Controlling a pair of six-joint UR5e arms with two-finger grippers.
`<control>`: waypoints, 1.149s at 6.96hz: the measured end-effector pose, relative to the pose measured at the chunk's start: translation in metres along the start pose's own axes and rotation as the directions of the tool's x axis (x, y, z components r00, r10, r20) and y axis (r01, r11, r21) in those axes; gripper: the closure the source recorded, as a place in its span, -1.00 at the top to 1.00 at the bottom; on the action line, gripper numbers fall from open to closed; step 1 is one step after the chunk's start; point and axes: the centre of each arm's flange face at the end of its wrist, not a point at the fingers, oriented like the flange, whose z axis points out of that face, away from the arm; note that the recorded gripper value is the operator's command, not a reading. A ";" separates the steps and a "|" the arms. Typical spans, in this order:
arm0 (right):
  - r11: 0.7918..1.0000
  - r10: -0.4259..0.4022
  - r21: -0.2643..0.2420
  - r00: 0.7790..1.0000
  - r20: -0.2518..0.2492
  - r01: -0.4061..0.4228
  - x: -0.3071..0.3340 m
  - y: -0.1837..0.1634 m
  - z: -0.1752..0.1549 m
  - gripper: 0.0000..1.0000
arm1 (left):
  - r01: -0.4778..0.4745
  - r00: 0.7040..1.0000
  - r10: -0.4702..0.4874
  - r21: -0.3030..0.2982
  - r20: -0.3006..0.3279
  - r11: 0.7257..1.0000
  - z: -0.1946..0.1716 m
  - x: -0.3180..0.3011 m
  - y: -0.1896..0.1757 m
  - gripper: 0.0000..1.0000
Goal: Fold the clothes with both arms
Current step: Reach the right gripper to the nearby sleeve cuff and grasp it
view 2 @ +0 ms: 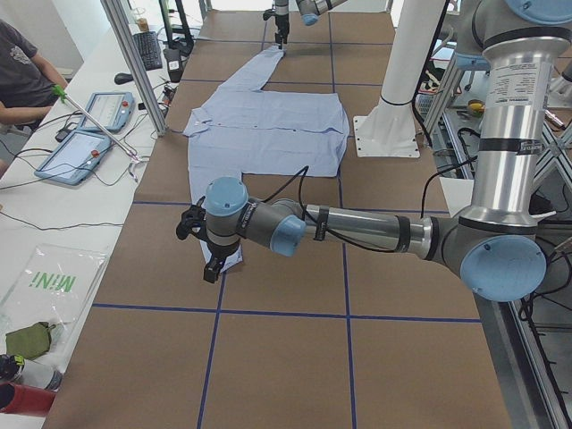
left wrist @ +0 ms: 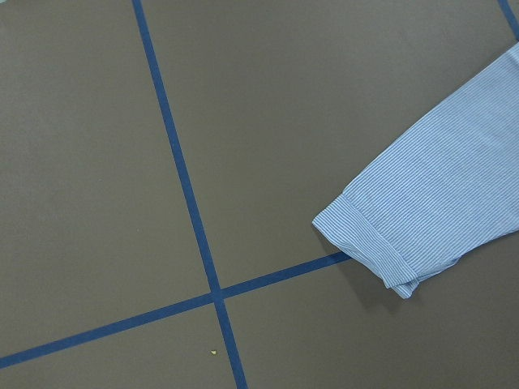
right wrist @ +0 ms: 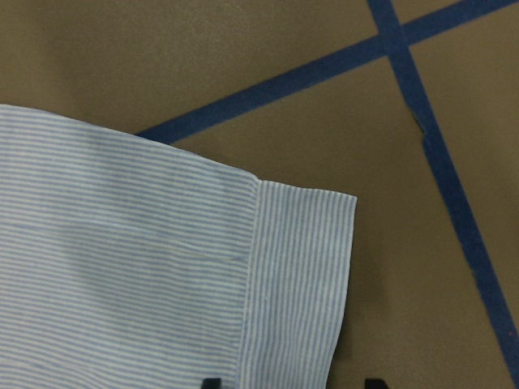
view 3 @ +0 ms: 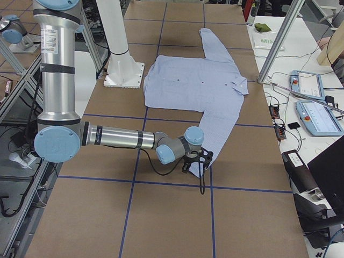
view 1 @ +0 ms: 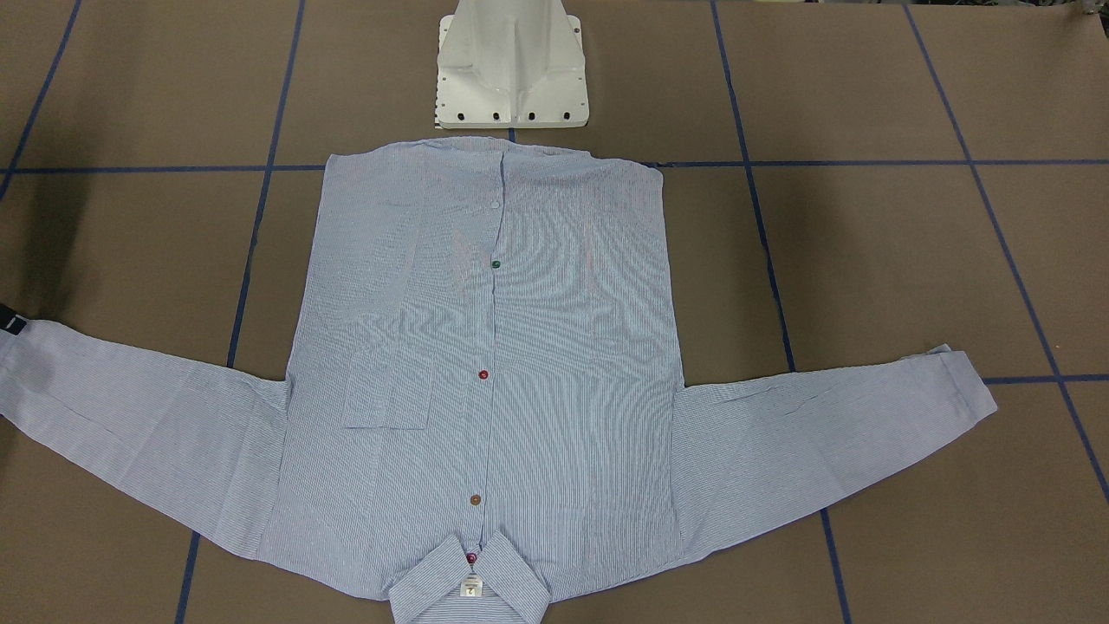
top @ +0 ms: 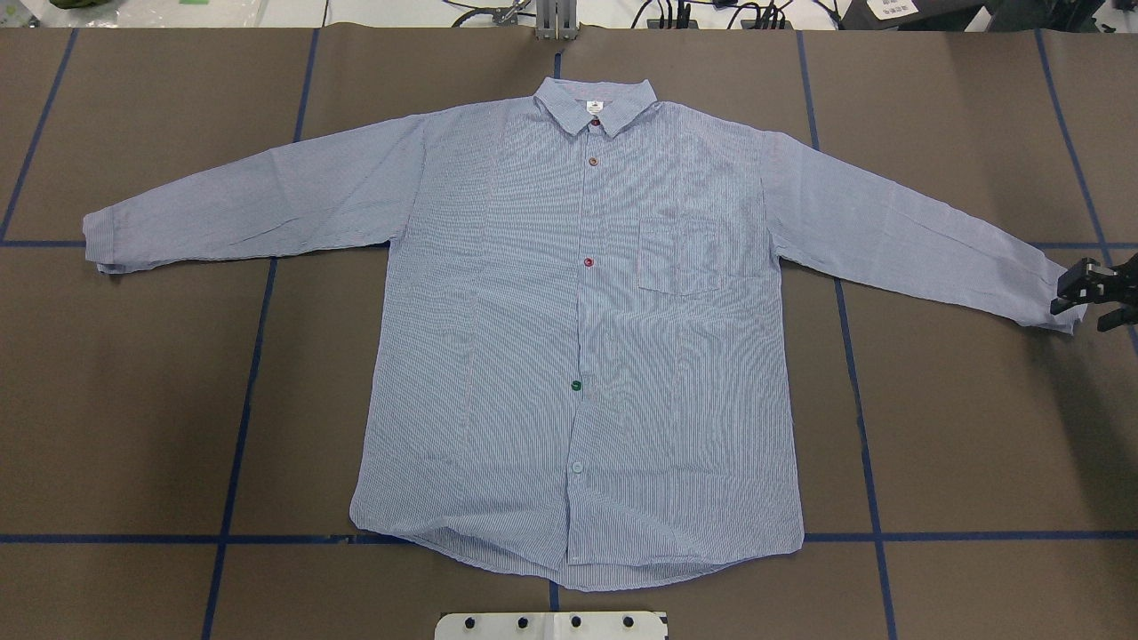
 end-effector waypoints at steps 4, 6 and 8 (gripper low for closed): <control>1.000 0.008 -0.006 1.000 -0.003 -0.008 -0.002 0.002 0.004 -1.00 | -0.002 1.000 0.002 0.001 0.002 1.000 0.000 0.000 0.000 0.99; 1.000 0.010 -0.008 1.000 -0.003 -0.010 -0.002 0.002 0.004 -1.00 | 0.000 1.000 0.000 0.000 0.002 1.000 0.000 0.000 0.001 0.99; 1.000 -0.018 0.004 0.999 0.042 0.018 -0.023 0.007 -0.017 -1.00 | 0.000 1.000 0.000 -0.001 0.002 1.000 0.000 -0.001 0.001 0.99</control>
